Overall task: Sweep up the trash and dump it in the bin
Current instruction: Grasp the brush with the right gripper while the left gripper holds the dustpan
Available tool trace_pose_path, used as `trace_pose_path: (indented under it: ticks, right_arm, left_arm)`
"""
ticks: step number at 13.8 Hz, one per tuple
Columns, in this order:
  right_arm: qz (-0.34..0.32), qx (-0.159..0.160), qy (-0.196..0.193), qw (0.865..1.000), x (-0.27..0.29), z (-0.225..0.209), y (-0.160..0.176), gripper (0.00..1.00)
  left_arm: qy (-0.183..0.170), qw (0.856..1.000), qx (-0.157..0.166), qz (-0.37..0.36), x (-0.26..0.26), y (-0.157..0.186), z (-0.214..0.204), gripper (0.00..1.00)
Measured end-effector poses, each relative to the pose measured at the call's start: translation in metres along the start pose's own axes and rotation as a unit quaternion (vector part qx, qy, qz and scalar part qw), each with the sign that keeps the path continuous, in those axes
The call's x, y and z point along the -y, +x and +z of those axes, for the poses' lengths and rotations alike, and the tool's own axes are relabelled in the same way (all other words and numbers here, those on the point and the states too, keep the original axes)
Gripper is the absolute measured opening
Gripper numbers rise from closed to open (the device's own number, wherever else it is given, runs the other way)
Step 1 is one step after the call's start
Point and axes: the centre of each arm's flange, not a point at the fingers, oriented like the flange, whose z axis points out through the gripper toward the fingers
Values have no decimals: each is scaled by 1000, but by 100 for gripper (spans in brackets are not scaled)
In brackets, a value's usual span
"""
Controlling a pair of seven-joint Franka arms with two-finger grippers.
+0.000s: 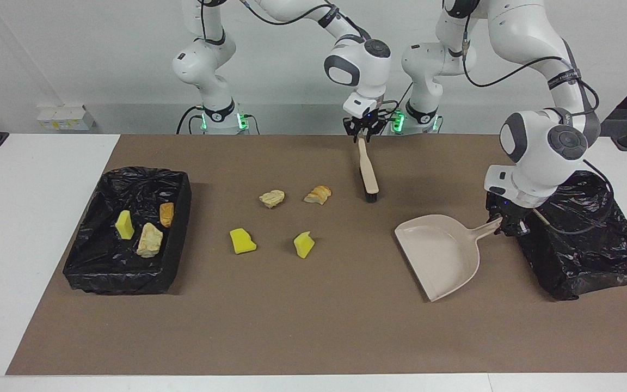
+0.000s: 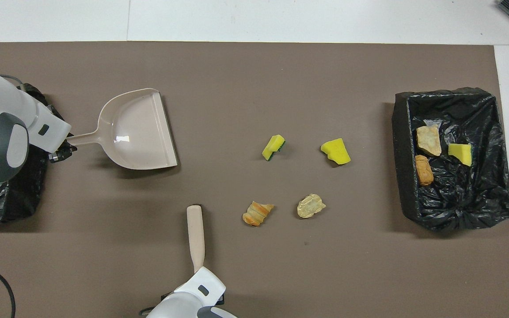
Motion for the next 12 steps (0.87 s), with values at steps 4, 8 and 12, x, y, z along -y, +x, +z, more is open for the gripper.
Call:
trace_pose_path:
  ticks: [4,8,12]
  right_arm:
    - [2,4,-2,1000,-2,3,-2,30]
    - [3,9,-10,1000,-7,12,-4,26]
    - [20,4,-2,1000,-15,-2,8,26]
  left_arm:
    - [0,1000,0,19,1,-2,0,31]
    - [1,999,0,50,-1,3,0,31]
    - [1,997,-1,74,-6,23,-1,31]
